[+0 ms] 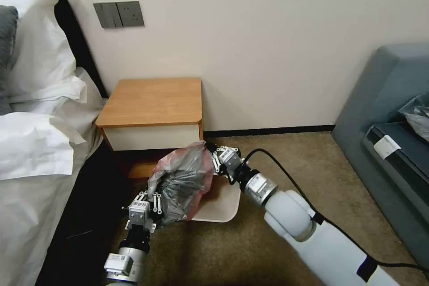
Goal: Pick up the garbage bag from the table and place it over the trash can.
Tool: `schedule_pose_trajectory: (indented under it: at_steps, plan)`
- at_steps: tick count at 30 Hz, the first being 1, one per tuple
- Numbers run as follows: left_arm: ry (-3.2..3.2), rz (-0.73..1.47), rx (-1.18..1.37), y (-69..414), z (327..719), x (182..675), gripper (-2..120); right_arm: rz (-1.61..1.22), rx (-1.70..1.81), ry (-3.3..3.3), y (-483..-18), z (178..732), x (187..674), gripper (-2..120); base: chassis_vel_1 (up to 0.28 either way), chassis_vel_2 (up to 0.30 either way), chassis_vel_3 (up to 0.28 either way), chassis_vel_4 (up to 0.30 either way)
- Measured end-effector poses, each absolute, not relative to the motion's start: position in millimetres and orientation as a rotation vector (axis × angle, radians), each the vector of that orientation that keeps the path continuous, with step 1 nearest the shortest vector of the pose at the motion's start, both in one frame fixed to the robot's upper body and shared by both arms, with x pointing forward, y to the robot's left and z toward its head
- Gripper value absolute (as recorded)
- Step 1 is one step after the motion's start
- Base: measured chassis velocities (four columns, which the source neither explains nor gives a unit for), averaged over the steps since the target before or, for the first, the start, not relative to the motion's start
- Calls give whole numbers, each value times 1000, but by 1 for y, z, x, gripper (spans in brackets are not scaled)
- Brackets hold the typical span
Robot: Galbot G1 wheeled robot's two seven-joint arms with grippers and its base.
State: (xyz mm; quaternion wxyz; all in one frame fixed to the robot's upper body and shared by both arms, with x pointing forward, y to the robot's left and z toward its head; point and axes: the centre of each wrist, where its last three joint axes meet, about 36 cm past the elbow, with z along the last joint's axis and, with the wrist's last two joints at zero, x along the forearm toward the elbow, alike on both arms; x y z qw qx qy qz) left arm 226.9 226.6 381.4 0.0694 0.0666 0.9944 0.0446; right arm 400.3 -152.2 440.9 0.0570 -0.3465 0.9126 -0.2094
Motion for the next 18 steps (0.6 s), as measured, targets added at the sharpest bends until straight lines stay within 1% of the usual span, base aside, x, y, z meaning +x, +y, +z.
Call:
schedule_pose_trajectory:
  at_steps: [8,10,11,14,15,17,18]
  plan:
    - [2946,55,191,229,386,232,7,-751,-1054,2781,-183,444,409,0,0,0,0,0]
    - [2939,2,156,233,392,234,7,-792,-1033,2794,-196,446,412,8,0,0,0,0]
    - [2939,2,156,233,392,234,7,-792,-1033,2794,-196,446,412,8,0,0,0,0]
    - [2953,-45,126,235,395,235,7,-817,-1018,2803,-208,447,411,20,0,0,0,0]
    - [2953,-45,126,235,395,235,7,-817,-1018,2803,-208,447,411,20,0,0,0,0]
    - [2958,-53,106,237,396,235,7,-827,-1008,2808,-213,447,411,28,0,0,0,0]
    - [2958,-53,106,237,396,235,7,-827,-1008,2808,-213,447,411,28,0,0,0,0]
